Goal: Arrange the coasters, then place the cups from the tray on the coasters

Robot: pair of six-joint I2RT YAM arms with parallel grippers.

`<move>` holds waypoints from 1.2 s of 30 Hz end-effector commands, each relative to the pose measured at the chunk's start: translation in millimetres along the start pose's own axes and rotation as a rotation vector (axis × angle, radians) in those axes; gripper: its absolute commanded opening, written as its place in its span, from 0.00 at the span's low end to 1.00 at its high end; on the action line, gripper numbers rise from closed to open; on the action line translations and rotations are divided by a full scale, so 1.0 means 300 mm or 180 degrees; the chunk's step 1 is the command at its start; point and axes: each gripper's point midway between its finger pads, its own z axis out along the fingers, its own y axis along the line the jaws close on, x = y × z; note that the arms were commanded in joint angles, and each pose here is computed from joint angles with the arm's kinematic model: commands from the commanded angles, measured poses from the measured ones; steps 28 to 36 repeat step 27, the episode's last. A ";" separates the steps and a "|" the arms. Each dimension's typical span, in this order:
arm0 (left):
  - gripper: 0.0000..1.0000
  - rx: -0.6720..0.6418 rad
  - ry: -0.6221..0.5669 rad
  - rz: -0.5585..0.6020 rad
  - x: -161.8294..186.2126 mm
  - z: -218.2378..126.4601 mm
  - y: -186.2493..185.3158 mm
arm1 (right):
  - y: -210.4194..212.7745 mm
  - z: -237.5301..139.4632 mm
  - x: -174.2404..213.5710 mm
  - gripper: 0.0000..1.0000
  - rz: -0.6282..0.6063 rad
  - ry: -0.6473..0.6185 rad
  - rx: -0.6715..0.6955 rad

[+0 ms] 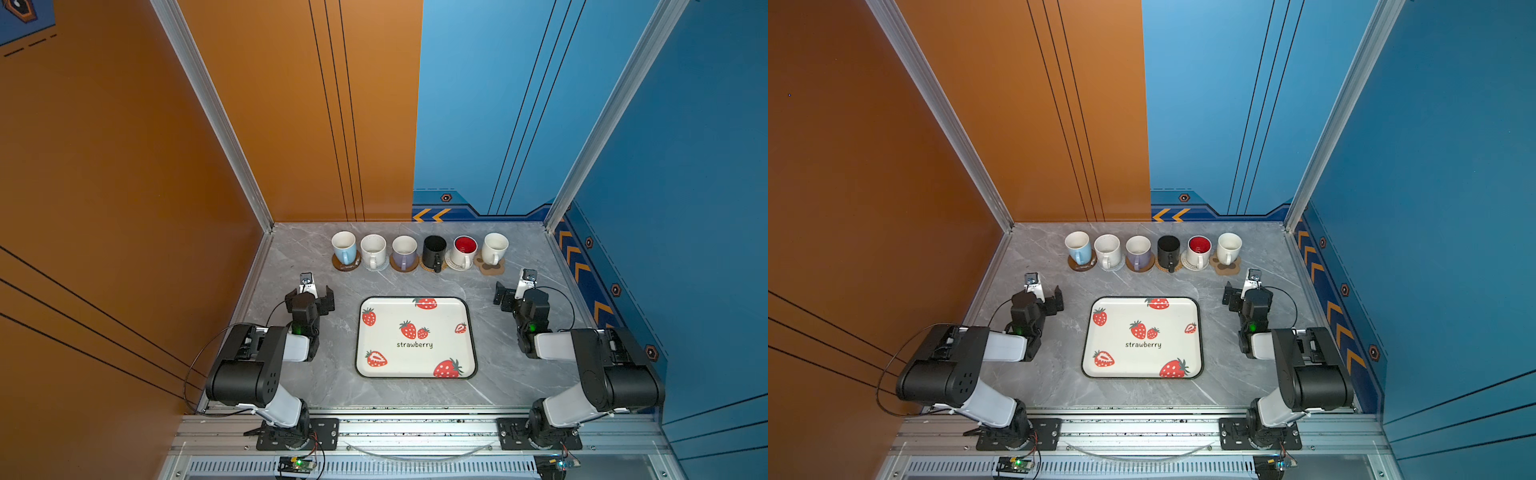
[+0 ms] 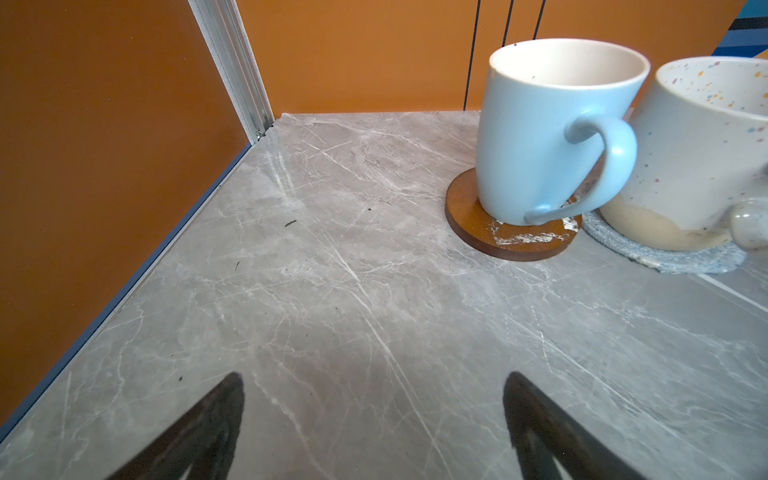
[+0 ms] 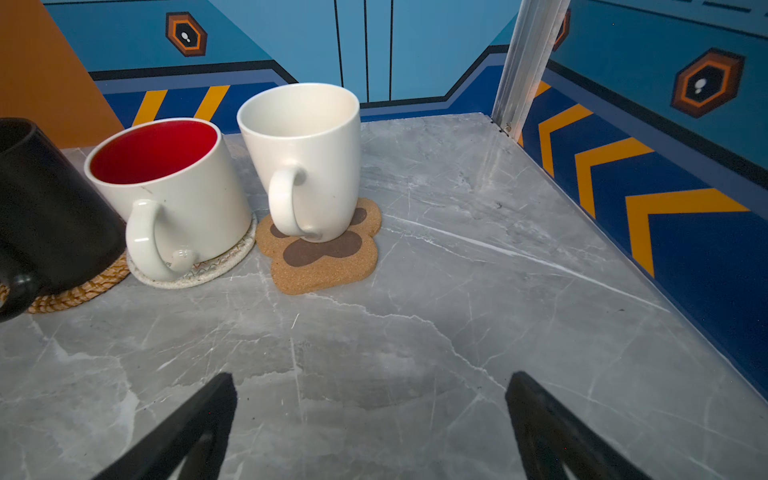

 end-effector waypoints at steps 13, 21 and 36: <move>0.98 -0.0035 -0.0020 0.0051 -0.019 0.010 -0.001 | -0.006 0.004 0.003 1.00 -0.0040 -0.0008 0.0056; 0.98 -0.0036 -0.0017 0.0050 -0.017 0.010 -0.001 | -0.006 0.005 0.002 1.00 -0.0035 -0.0003 0.0042; 0.98 -0.0035 -0.0019 0.0053 -0.018 0.009 -0.002 | -0.004 0.003 0.004 1.00 -0.0037 -0.0005 0.0047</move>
